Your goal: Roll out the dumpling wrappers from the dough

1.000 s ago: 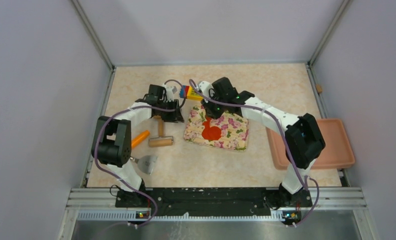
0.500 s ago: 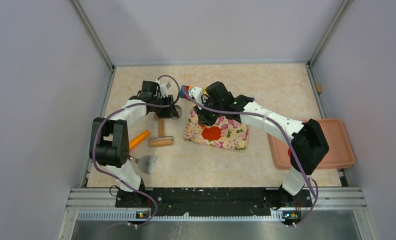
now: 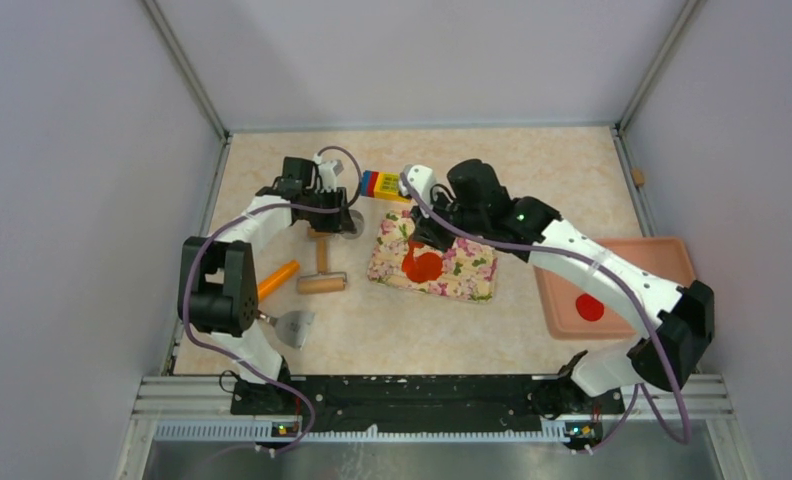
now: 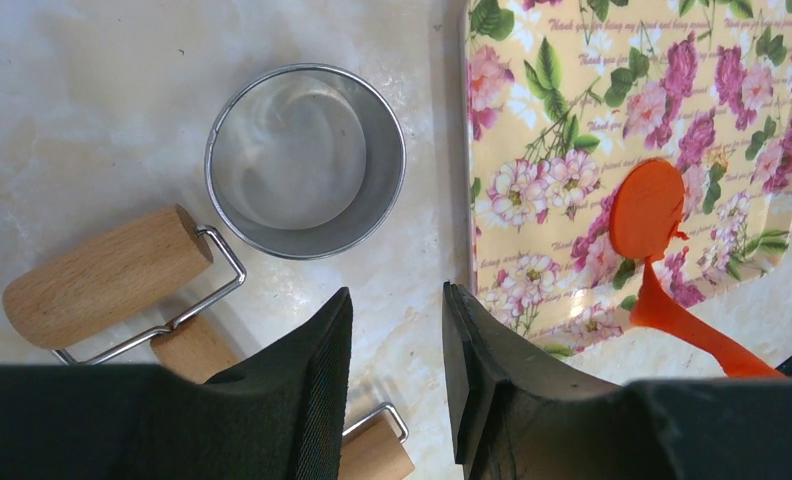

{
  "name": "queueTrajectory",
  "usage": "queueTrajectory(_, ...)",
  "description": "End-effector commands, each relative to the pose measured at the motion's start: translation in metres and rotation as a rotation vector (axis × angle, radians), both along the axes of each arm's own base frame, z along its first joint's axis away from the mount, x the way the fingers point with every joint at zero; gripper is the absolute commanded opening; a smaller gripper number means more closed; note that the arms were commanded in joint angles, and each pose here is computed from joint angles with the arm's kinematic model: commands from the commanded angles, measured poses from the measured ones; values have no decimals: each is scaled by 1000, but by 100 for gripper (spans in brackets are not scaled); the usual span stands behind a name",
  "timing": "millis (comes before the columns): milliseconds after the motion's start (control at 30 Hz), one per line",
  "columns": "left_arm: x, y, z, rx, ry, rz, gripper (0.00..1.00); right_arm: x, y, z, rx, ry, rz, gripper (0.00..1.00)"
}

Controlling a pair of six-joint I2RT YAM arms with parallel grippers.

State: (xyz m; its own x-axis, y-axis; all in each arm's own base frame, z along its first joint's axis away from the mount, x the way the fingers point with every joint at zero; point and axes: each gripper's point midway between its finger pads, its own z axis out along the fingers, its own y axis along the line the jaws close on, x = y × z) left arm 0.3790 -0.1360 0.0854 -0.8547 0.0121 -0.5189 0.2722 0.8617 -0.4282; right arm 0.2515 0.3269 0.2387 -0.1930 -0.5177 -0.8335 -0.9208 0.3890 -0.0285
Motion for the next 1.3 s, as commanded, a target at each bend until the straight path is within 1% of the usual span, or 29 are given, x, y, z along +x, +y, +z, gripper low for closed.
queueTrajectory(0, 6, 3, 34, 14, -111, -43, 42, 10, -29, 29, 48, -65, -67, 6)
queueTrajectory(167, 6, 7, 31, 47, -118, -54, 42, 21, -58, 56, 80, -122, -143, 6)
queueTrajectory(300, 6, 7, 30, 48, -112, -57, 42, 33, -80, 69, 84, -169, -214, 6)
queueTrajectory(533, 3, 5, 28, 34, -99, -54, 42, 73, -109, 76, 63, -237, -349, 7)
queueTrajectory(667, 1, 5, 27, 27, -95, -51, 42, 90, -116, 83, 45, -287, -381, 7)
queueTrajectory(800, -1, 4, 25, 20, -86, -48, 42, 98, -120, 79, 25, -297, -395, 7)
queueTrajectory(1033, -6, 3, 24, 11, -81, -43, 42, 105, -125, 44, -8, -234, -415, 7)
queueTrajectory(1167, -9, 4, 23, 12, -77, -40, 43, 101, -122, 1, -36, -120, -406, 8)
queueTrajectory(1267, -9, 3, 23, 8, -77, -37, 42, 94, -114, -41, -62, 29, -386, 10)
